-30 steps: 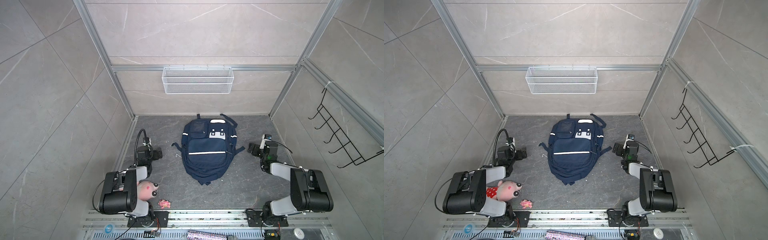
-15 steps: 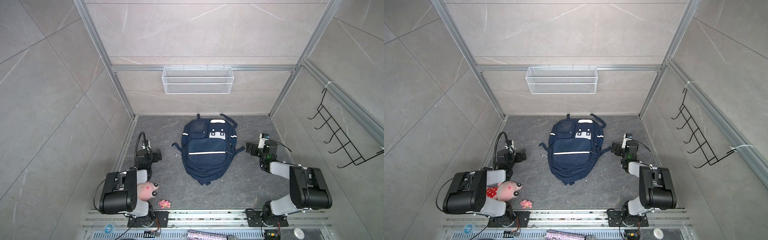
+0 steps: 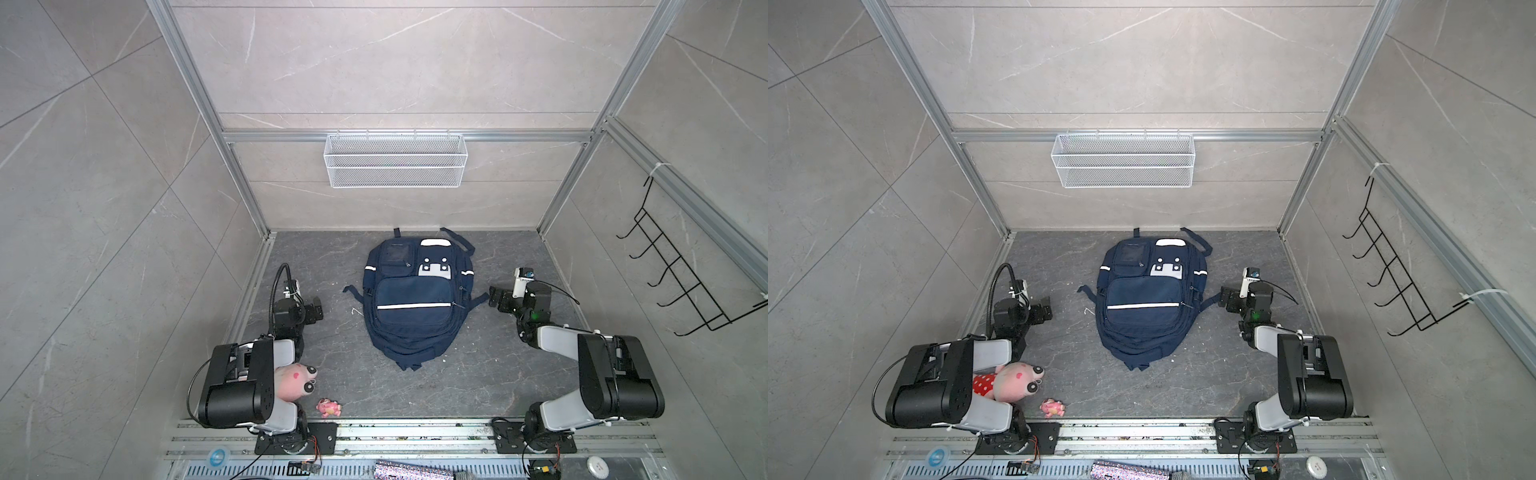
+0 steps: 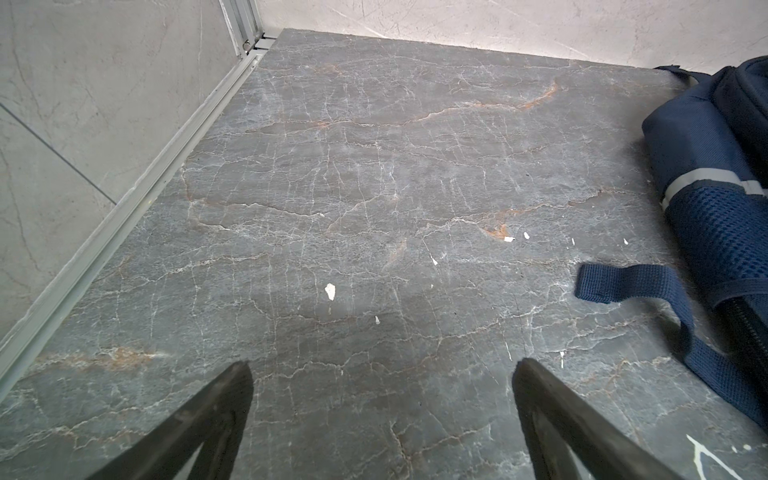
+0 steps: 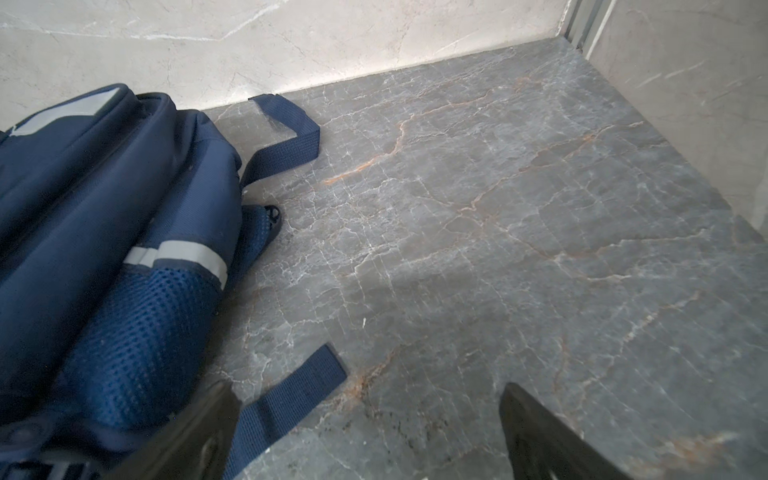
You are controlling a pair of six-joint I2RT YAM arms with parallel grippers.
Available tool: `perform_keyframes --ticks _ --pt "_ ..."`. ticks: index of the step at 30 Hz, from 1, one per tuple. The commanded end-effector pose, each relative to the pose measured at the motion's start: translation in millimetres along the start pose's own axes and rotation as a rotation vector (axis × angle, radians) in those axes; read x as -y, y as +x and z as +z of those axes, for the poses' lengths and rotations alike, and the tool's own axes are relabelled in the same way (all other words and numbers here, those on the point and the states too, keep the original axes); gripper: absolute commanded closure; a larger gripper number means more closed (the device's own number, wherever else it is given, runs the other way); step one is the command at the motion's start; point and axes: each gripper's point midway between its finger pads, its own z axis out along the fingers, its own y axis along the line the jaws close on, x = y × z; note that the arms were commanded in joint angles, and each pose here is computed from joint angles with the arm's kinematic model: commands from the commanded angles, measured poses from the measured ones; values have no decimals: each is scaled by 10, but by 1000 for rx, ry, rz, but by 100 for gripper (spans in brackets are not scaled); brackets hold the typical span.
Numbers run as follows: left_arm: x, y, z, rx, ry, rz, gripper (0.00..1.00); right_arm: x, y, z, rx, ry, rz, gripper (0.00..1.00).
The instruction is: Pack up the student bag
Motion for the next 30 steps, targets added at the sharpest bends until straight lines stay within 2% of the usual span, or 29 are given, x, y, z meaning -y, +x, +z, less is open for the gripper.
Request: perform_keyframes --ticks 1,6,13,30 --pt "-21 -162 15 60 -7 -7 0 -34 -113 -68 64 0 -26 0" --pt "-22 -163 17 61 -8 -7 0 -159 -78 -73 86 8 -100 0" --pt "-18 -165 15 63 -6 -6 0 -209 -20 -123 142 3 -127 0" --pt "-22 -160 17 62 -8 -7 0 -213 -7 -128 141 4 -125 0"
